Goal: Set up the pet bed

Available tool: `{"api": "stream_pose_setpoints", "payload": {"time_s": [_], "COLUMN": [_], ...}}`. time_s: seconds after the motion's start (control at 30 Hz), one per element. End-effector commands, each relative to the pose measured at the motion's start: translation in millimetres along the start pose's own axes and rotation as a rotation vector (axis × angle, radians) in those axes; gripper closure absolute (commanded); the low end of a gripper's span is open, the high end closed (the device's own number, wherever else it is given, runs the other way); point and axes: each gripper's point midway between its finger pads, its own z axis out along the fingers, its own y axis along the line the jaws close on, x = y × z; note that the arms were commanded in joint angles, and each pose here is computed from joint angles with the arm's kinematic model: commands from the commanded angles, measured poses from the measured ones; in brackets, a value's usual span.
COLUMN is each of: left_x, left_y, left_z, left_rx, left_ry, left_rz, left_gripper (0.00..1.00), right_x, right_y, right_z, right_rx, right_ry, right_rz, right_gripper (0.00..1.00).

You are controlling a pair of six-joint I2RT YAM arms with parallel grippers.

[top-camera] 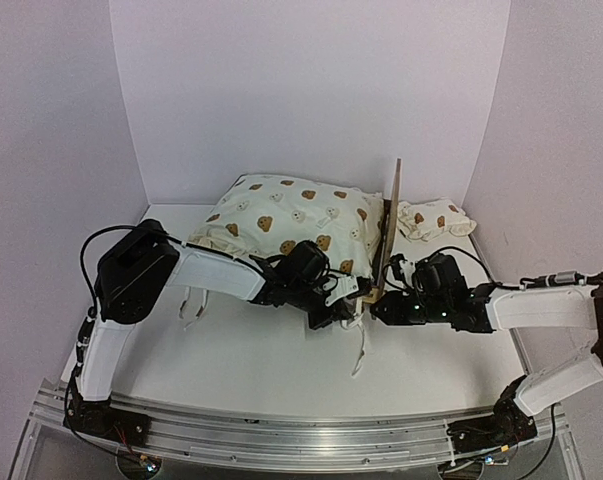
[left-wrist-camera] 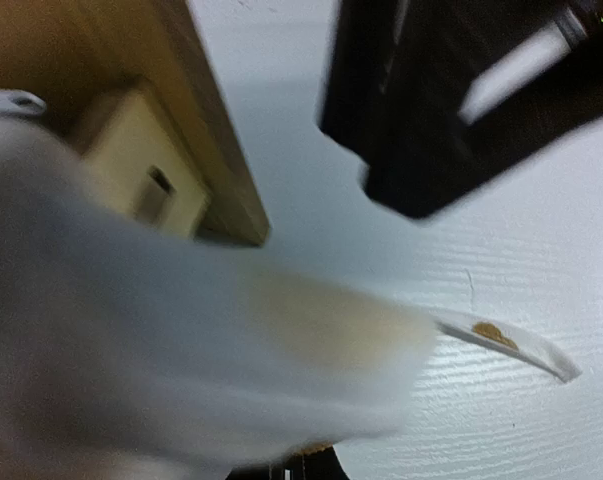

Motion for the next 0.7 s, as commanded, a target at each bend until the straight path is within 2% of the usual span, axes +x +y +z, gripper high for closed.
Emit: {"api": "stream_pose_setpoints", "payload": {"time_s": [0.0, 0.27, 0.53, 0.67], "left_x": [-14.7, -21.4, -32.2, -38.1], "left_y": [26.7, 29.3, 11.1, 12.1], "left_z": [-10.9, -1.1, 4.4, 6.2], "left_rx": [-0.022, -0.026, -0.03, -0.043], "left_ry": [-0.025, -0.038, -0.057, -0.069], "left_rz": [-0.08, -0.051, 0.138, 0.164], "left_gripper": [1.0, 1.0, 1.0, 1.0], "right_x": [-10.3, -15.4, -29.9, -33.1], "right_y": [7.0, -2.7, 9.8, 23.2], "right_z": [-6.9, -12.1, -0.8, 4.5], "right_rx": [-0.015, 0.055, 0.023, -0.033], "right_ry": [-0.085, -0.196, -0.217, -0.203], "right_rz": [0.002, -0.01, -0.05, -0.072], "right_gripper": [0.77, 0.76, 0.77, 0.77]}}
